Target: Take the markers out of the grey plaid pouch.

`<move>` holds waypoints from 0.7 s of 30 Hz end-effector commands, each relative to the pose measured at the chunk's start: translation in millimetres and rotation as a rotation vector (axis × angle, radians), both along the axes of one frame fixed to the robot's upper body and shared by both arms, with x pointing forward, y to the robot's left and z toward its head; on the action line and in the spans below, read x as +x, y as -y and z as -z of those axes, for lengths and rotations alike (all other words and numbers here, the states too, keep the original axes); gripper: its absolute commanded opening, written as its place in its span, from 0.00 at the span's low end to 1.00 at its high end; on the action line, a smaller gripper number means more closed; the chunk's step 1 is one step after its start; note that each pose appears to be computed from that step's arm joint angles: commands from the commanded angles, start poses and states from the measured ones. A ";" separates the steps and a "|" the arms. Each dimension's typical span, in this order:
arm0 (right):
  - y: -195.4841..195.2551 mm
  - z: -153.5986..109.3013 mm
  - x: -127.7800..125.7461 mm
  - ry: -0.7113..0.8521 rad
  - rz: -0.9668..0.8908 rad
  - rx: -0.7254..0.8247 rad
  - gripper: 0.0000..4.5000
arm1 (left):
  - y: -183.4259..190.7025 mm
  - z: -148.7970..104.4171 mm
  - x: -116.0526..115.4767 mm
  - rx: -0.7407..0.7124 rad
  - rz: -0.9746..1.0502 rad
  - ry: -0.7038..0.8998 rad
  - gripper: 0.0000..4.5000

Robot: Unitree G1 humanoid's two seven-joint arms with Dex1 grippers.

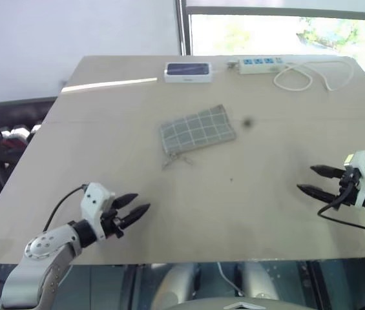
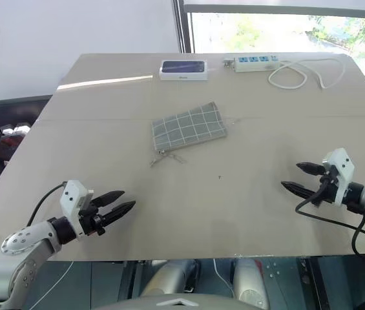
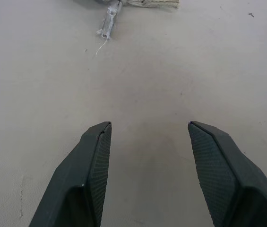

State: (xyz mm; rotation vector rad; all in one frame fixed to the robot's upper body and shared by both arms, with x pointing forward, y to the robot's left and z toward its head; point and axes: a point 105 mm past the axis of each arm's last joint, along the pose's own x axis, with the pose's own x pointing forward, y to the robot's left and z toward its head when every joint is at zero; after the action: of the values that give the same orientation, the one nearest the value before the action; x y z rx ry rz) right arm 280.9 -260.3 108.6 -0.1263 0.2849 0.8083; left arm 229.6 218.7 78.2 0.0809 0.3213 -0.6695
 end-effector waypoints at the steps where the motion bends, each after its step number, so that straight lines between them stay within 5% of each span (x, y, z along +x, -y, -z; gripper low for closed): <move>1: -2.7 -10.4 4.0 0.031 -0.029 -0.025 0.99 | -2.3 -12.9 -1.5 0.006 -0.011 0.058 0.59; 21: -10.8 -14.0 -2.6 0.012 -0.067 0.006 0.99 | -12.1 -9.4 2.7 0.058 -0.069 0.063 0.59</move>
State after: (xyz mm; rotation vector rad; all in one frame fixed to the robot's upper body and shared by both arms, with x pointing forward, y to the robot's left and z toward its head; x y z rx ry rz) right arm 279.5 -249.0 108.1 -0.1166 0.3109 0.8671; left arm 229.8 227.2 79.3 0.1151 0.3130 -0.6048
